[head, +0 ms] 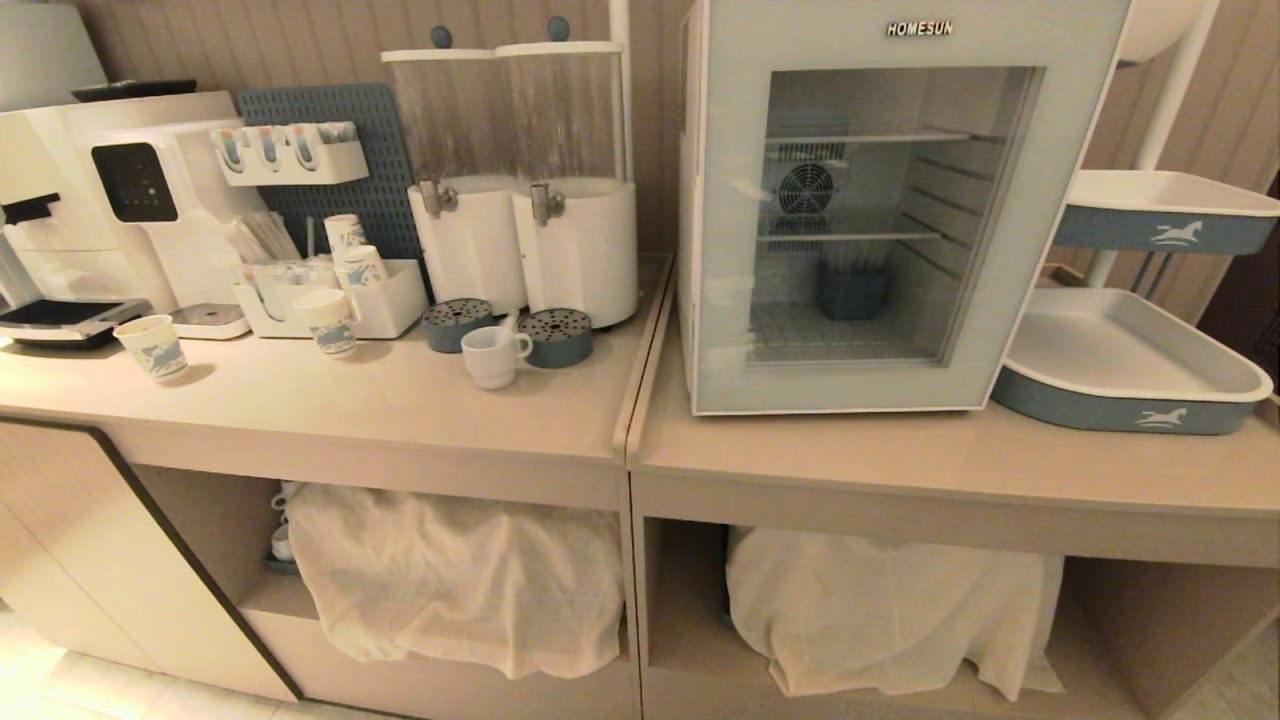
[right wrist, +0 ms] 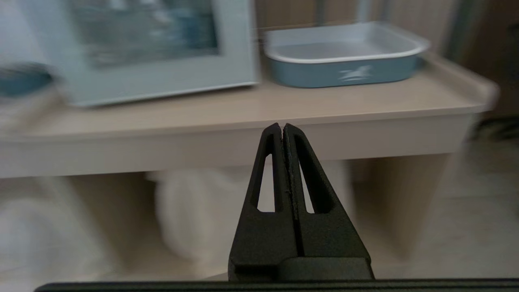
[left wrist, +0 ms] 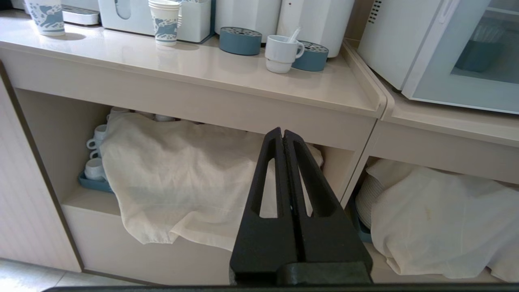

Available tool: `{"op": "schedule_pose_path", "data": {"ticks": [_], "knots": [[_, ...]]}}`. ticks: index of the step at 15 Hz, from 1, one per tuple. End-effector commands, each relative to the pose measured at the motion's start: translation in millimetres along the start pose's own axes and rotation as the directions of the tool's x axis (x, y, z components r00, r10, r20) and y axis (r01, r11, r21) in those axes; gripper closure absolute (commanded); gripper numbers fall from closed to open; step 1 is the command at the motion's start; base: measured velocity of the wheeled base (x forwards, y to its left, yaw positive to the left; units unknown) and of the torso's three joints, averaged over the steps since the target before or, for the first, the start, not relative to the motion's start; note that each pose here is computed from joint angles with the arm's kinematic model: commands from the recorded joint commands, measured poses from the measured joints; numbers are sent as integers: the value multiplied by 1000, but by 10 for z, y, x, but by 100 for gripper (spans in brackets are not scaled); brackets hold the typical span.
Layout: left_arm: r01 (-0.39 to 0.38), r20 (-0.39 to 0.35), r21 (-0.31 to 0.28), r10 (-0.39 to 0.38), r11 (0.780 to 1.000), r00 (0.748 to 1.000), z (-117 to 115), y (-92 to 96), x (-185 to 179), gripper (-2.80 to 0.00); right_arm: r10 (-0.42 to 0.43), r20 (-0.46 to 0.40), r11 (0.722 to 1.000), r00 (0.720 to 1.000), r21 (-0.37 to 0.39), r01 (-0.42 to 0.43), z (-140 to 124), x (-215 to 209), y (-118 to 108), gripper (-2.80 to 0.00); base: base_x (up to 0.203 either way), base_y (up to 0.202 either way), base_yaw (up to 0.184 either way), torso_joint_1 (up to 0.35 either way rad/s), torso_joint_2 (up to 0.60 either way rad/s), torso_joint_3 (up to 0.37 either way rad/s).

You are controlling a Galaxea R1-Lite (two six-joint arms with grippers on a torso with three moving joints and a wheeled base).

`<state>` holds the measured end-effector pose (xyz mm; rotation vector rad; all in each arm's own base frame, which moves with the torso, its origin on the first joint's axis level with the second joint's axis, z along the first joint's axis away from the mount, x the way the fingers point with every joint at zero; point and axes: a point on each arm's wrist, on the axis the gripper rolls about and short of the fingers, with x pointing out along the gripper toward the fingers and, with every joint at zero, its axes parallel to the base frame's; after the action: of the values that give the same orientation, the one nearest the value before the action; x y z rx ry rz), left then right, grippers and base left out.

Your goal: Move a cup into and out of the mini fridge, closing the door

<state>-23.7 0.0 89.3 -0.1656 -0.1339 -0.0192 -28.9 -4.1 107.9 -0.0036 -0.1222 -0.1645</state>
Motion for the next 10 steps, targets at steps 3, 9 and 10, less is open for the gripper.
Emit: {"op": "schedule_pose_path", "data": {"ticks": [3, 9, 10], "knots": [[-6, -33, -1, 6, 1000, 999, -112, 19, 14, 0, 119, -172, 990, 978, -50, -129, -292, -12, 30, 0, 0, 0, 0, 0, 0, 0], [-3, -34, 5, 3, 1000, 999, -113, 18, 14, 0, 176, -265, 984, 948, 23, -176, -299, -58, 36, 0, 0, 0, 0, 0, 0, 0], [-3, -34, 3, 3, 1000, 999, -113, 18, 14, 0, 176, -265, 984, 948, 23, -176, -299, -58, 36, 0, 0, 0, 0, 0, 0, 0]]}}
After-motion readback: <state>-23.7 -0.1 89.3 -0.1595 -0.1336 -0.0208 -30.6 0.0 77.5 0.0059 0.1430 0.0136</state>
